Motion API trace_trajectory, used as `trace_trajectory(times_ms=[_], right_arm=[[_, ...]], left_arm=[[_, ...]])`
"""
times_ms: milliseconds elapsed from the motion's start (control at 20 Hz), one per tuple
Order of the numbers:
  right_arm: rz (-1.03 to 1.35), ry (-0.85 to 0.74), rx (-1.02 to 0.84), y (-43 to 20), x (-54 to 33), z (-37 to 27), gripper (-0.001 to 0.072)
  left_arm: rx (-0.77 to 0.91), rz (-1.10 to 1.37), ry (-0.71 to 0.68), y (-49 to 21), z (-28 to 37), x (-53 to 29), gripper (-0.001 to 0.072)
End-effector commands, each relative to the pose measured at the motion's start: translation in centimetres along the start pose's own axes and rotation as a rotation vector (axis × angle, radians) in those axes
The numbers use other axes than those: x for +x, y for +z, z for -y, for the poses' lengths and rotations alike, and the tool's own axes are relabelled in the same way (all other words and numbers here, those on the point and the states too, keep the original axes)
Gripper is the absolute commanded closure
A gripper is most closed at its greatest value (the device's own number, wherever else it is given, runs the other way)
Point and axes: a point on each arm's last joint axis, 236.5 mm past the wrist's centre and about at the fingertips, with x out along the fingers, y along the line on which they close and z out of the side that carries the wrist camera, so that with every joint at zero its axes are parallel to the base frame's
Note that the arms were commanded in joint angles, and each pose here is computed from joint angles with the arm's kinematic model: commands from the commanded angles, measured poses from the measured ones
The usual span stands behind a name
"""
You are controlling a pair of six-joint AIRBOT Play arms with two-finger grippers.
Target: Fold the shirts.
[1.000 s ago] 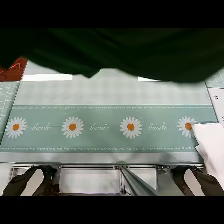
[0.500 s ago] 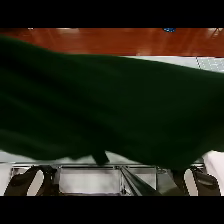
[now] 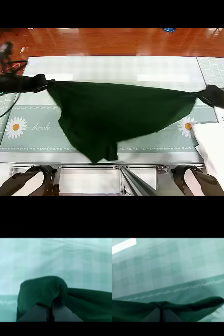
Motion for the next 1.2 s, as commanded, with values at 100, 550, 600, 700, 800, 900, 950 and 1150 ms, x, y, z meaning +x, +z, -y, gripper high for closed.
trace_trajectory(times_ms=[100, 550, 600, 700, 800, 900, 950, 1150], right_arm=[[-0.062, 0.131, 0.190, 3.7, 14.7, 3.8, 0.0689], [-0.086, 0.334, 0.389, 11.3, 24.8, 0.7, 0.0297], [-0.072, 0.356, 0.373, 12.7, 23.6, 0.5, 0.0297], [-0.061, 0.401, 0.380, 15.4, 19.8, 1.0, 0.0298], [-0.046, 0.404, 0.383, 16.9, 15.2, 3.0, 0.0303], [-0.078, 0.260, 0.321, 15.6, 11.7, 6.6, 0.0303], [-0.097, 0.155, 0.287, 14.2, 10.3, 8.8, 0.0303], [-0.109, -0.020, 0.289, 6.8, 7.2, 13.2, 0.0303]], left_arm=[[-0.187, -0.025, -0.036, 3.4, -2.7, 11.5, 0.0685], [-0.116, -0.021, -0.091, 8.9, -0.4, 14.2, 0.0198], [-0.101, -0.067, -0.086, 8.8, -1.0, 12.9, 0.0198], [-0.147, -0.190, -0.056, 7.8, -3.8, 9.5, 0.0198], [-0.211, -0.310, -0.051, 5.2, -6.7, 5.8, 0.0198], [-0.256, -0.375, -0.050, 2.1, -8.4, 2.9, 0.0199], [-0.285, -0.384, -0.044, 0.1, -8.9, 2.1, 0.0198], [-0.410, -0.412, -0.026, -11.4, -8.5, 1.3, 0.0198]])
